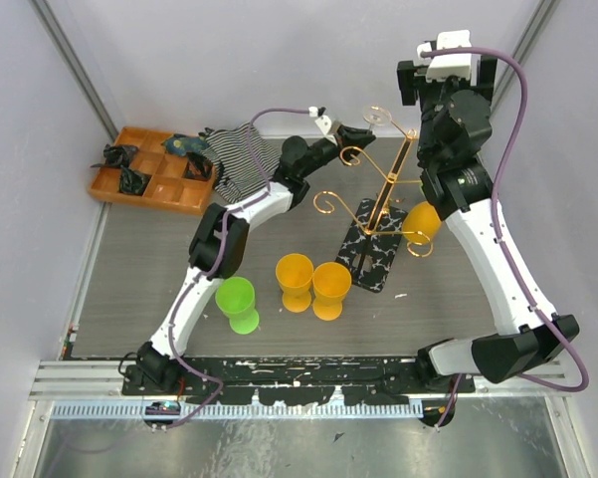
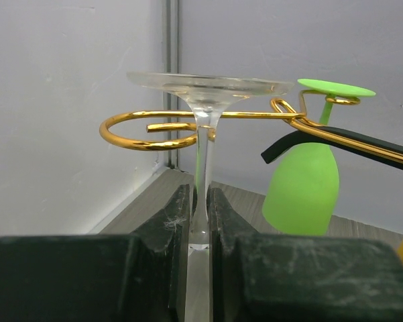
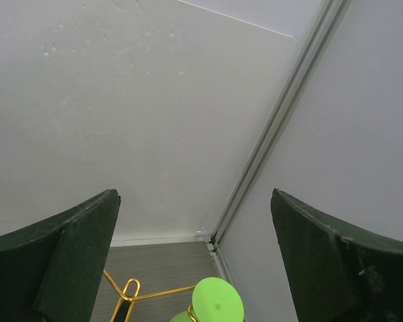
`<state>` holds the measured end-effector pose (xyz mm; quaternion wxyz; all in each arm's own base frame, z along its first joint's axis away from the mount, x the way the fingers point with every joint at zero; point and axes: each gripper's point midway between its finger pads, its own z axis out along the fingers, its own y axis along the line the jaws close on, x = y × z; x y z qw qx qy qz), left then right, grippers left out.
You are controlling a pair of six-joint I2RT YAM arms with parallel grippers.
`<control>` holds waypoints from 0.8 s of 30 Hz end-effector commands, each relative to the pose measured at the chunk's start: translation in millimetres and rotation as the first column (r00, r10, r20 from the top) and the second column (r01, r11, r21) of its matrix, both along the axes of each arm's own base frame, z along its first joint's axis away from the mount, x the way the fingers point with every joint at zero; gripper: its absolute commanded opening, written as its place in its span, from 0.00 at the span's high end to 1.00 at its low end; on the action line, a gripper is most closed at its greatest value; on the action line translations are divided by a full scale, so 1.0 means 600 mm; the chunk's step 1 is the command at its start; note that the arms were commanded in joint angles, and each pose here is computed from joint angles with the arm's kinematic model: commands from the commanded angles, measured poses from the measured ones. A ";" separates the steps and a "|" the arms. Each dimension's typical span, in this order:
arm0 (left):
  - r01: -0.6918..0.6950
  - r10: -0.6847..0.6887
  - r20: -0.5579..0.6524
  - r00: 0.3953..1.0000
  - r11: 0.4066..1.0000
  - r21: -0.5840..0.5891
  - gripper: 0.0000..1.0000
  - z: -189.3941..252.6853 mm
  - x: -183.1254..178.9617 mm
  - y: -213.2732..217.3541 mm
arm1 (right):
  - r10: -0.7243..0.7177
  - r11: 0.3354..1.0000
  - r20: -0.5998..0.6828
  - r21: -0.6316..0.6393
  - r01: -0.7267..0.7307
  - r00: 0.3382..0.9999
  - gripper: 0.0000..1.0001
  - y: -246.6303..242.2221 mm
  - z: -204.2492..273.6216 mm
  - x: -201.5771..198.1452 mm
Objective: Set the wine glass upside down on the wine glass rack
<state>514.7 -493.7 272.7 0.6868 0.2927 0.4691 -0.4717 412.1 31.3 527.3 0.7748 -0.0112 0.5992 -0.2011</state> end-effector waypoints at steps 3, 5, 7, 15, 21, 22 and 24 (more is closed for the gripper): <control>-0.024 0.025 0.010 1.000 0.999 -0.021 1.00 0.010 0.015 -0.010 | 0.016 1.000 0.052 0.015 -0.016 0.999 0.00 -0.005 0.027 -0.006; -0.026 0.026 0.007 1.000 1.000 -0.017 1.00 0.007 0.018 -0.014 | 0.014 1.000 0.048 0.014 -0.015 0.999 0.00 -0.006 0.024 -0.004; -0.026 0.026 0.002 1.000 1.000 -0.015 1.00 0.002 0.021 -0.016 | 0.012 1.000 0.046 0.013 -0.012 0.999 0.00 -0.008 0.022 -0.004; -0.059 0.059 -0.006 0.998 0.998 -0.010 0.98 0.000 0.038 -0.019 | 0.003 1.000 0.037 0.015 -0.004 0.999 0.00 -0.015 0.013 -0.004; -0.123 0.123 -0.013 0.992 0.992 -0.001 0.95 -0.001 0.063 -0.014 | -0.001 1.000 0.038 0.021 0.000 0.999 0.00 -0.020 0.014 -0.011; -0.129 0.129 -0.013 0.992 0.992 -0.002 0.94 0.000 0.066 -0.013 | -0.001 1.000 0.038 0.023 0.000 0.999 0.00 -0.021 0.014 -0.012; -0.144 0.144 -0.019 0.989 0.990 -0.001 0.93 -0.003 0.071 -0.010 | 0.001 1.000 0.038 0.026 -0.002 0.999 0.00 -0.021 0.014 -0.014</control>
